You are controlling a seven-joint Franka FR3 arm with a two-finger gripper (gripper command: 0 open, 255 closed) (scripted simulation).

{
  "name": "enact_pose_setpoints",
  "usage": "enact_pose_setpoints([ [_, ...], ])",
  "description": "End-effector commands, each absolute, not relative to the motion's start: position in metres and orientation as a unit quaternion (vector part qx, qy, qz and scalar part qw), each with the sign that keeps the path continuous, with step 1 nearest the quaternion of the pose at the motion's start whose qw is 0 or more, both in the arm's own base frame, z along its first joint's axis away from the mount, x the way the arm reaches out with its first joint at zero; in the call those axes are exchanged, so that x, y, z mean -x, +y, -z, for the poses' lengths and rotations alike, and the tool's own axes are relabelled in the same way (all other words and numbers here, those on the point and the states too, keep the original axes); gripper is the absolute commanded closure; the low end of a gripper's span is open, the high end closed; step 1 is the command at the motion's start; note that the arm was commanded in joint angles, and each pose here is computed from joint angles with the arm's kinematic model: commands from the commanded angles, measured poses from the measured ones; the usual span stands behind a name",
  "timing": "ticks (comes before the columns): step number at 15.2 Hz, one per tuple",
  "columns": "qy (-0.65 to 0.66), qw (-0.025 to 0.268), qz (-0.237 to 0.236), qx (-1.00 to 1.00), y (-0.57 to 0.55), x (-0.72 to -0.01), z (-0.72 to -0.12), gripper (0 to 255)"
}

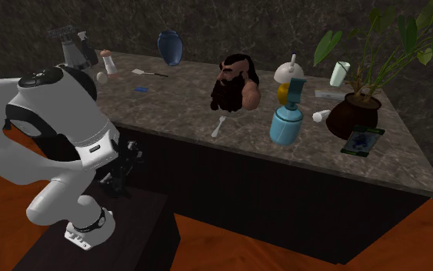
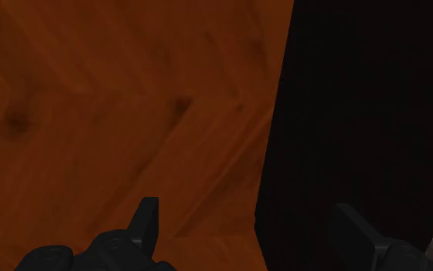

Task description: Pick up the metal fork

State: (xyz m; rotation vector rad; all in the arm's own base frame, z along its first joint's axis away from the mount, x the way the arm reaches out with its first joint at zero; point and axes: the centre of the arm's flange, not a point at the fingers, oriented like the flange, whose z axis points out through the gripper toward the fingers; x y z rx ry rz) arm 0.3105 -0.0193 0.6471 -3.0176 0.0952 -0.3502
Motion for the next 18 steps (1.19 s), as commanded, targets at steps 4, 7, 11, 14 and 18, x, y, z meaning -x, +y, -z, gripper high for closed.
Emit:
enact_pose_setpoints([
  [4, -0.009, 0.047, 0.114, 0.992, 0.008, -0.340, -0.644, 0],
  [7, -0.049, 0.043, 0.112, 0.992, 0.038, -0.366, -0.641, 0],
  [11, -0.103, 0.038, 0.109, 0.988, 0.081, -0.398, -0.636, 0],
  [14, -0.143, 0.034, 0.107, 0.983, 0.115, -0.419, -0.632, 0],
  [18, -0.196, 0.028, 0.104, 0.975, 0.162, -0.443, -0.625, 0],
])
